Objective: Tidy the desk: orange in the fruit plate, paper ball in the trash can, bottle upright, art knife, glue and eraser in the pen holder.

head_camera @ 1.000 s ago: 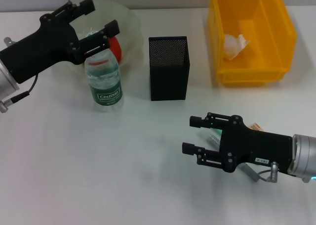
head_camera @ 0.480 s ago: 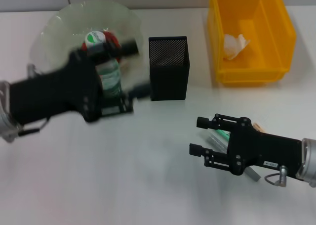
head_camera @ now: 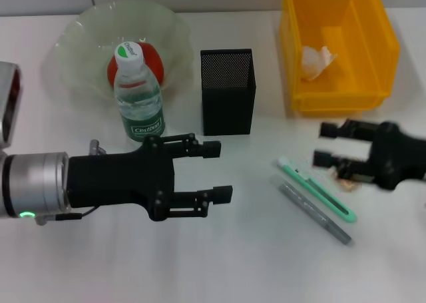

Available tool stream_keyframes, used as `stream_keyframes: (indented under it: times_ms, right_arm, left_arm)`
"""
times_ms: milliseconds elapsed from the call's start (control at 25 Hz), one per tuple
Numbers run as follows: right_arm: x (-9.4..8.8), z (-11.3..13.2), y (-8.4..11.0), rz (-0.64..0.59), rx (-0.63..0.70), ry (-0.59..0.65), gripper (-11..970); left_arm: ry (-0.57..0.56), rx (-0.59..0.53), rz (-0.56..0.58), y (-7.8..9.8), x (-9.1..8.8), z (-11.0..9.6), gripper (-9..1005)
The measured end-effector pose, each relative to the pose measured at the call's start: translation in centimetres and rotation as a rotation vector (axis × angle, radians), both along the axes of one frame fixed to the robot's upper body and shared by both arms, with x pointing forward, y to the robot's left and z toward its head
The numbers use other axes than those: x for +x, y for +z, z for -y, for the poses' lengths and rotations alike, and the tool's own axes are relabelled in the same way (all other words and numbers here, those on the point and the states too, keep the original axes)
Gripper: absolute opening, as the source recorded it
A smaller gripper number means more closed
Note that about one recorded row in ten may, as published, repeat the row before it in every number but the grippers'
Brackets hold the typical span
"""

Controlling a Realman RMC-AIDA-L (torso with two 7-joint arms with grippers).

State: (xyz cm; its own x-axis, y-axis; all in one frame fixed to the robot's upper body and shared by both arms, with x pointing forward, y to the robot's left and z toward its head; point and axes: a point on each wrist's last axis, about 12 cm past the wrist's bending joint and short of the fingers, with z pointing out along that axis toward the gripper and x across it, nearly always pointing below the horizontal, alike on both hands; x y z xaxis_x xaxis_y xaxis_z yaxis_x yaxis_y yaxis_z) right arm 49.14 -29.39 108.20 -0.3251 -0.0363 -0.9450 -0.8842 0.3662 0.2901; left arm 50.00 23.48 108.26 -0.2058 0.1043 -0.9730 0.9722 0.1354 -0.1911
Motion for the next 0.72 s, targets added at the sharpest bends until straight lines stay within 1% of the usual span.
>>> stream_keyframes:
  times_ms: [40,80,200,360,440,560,640,720]
  right_arm:
    - [0.4,0.6,1.1,-0.032,-0.017,-0.003,650]
    - [0.8,1.1,2.2,-0.058,-0.037,-0.013,650]
    - [1.9,2.0,5.6,-0.123,-0.105,-0.041,650]
    - [3.7,1.6,10.3,-0.215,-0.237,-0.063,643]
    - [4.6,1.1,12.2,-0.257,-0.304,-0.070,641]
    - [6.3,0.0,14.4,-0.343,-0.416,-0.067,639]
    - [7.6,-1.1,15.1,-0.410,-0.494,-0.064,637]
    - [9.0,-2.4,15.2,-0.490,-0.588,-0.059,636]
  left_arm:
    - [0.000,0.000,0.000,0.0,0.0,0.0,744]
    - [0.005,0.012,0.001,-0.4,0.1,0.1,742]
    - [0.008,0.014,0.005,-0.6,0.0,0.2,734]
    - [0.013,0.010,0.028,-1.2,-0.3,0.2,730]
    - [0.014,0.011,0.027,-1.2,-0.4,0.2,730]
    - [0.021,0.011,0.011,-1.6,-0.6,0.2,730]
    - [0.021,0.010,0.010,-1.7,-0.6,0.2,731]
    - [0.024,0.009,0.015,-1.8,-0.7,0.2,731]
